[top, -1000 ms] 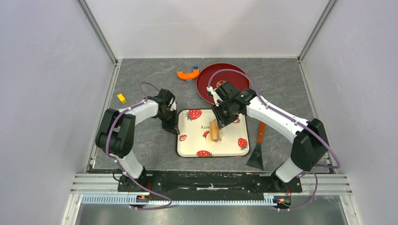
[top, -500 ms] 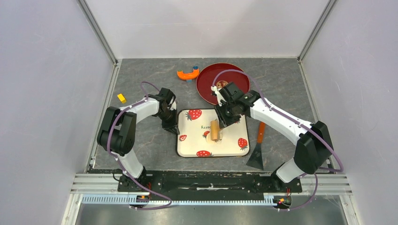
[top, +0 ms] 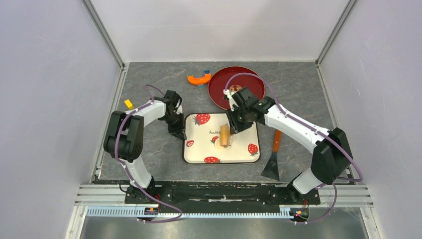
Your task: Roll out the dumpling wrappers from the dough
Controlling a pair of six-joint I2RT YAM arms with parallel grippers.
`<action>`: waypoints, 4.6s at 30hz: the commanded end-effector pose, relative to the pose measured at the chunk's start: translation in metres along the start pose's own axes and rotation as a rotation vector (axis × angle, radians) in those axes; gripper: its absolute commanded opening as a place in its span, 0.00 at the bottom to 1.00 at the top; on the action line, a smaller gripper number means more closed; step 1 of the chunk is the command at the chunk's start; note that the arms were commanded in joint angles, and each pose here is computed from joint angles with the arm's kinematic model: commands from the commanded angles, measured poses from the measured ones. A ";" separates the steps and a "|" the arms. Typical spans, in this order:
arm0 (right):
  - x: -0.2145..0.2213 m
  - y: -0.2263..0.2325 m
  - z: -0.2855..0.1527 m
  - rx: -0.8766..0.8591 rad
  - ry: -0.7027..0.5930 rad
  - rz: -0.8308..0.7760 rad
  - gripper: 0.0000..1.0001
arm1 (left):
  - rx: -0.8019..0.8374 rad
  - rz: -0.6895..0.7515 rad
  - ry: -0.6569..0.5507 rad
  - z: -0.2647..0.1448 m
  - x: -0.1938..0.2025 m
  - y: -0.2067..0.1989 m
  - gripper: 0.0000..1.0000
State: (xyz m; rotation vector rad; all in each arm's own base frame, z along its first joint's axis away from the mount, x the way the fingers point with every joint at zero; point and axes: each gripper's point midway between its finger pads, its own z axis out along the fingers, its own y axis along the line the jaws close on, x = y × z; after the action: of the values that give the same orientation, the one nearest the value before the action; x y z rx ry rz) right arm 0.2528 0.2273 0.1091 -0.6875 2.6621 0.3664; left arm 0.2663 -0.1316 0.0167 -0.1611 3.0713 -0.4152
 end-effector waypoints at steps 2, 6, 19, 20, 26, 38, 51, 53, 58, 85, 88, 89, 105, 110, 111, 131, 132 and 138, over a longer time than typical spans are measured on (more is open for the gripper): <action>0.101 -0.107 -0.013 0.485 0.424 -0.109 0.00 | -0.460 -0.026 -0.021 -0.006 -0.009 0.113 0.02; 0.105 -0.110 -0.012 0.496 0.436 -0.112 0.00 | -0.470 -0.020 -0.019 -0.007 -0.012 0.116 0.02; 0.109 -0.112 -0.014 0.513 0.453 -0.108 0.00 | -0.509 -0.004 -0.017 -0.014 -0.023 0.130 0.02; 0.109 -0.111 -0.014 0.508 0.452 -0.105 0.00 | -0.513 -0.003 -0.016 -0.014 -0.023 0.131 0.02; 0.112 -0.105 -0.011 0.473 0.441 -0.079 0.00 | -0.544 0.003 -0.005 -0.015 -0.026 0.141 0.02; 0.126 -0.110 -0.008 0.480 0.474 -0.069 0.00 | -0.551 0.011 0.006 -0.015 -0.029 0.148 0.02; 0.130 -0.113 -0.011 0.500 0.487 -0.070 0.00 | -0.566 0.012 0.005 -0.016 -0.029 0.150 0.02; 0.132 -0.113 -0.012 0.497 0.487 -0.066 0.00 | -0.568 0.012 0.007 -0.016 -0.029 0.151 0.02; 0.136 -0.114 -0.012 0.501 0.492 -0.052 0.00 | -0.569 0.013 0.009 -0.016 -0.029 0.151 0.02; 0.137 -0.117 -0.022 0.502 0.472 -0.008 0.00 | -0.549 0.022 0.011 -0.017 -0.028 0.148 0.02; 0.137 -0.117 -0.022 0.498 0.472 -0.008 0.00 | -0.548 0.021 0.012 -0.017 -0.028 0.148 0.02; 0.138 -0.117 -0.022 0.497 0.473 -0.009 0.00 | -0.548 0.022 0.013 -0.017 -0.028 0.148 0.02; 0.146 -0.119 -0.014 0.496 0.506 -0.015 0.00 | -0.522 0.026 0.011 -0.017 -0.028 0.144 0.02; 0.146 -0.119 -0.014 0.496 0.505 -0.017 0.00 | -0.493 0.032 0.010 -0.017 -0.027 0.139 0.02; 0.146 -0.119 -0.015 0.495 0.505 -0.016 0.00 | -0.489 0.033 0.011 -0.016 -0.027 0.139 0.02; 0.141 -0.116 -0.016 0.480 0.490 -0.018 0.00 | -0.448 0.042 0.017 -0.013 -0.026 0.133 0.02; 0.141 -0.116 -0.016 0.479 0.490 -0.018 0.00 | -0.448 0.042 0.017 -0.013 -0.026 0.133 0.02; 0.141 -0.115 -0.015 0.472 0.490 -0.019 0.00 | -0.440 0.042 0.018 -0.012 -0.026 0.132 0.02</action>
State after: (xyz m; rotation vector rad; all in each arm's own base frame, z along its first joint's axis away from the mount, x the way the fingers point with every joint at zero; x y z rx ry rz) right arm 0.2568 0.2072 0.1021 -0.4943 2.6641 0.3796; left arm 0.2829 -0.1019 0.0172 -0.1729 3.1118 -0.3852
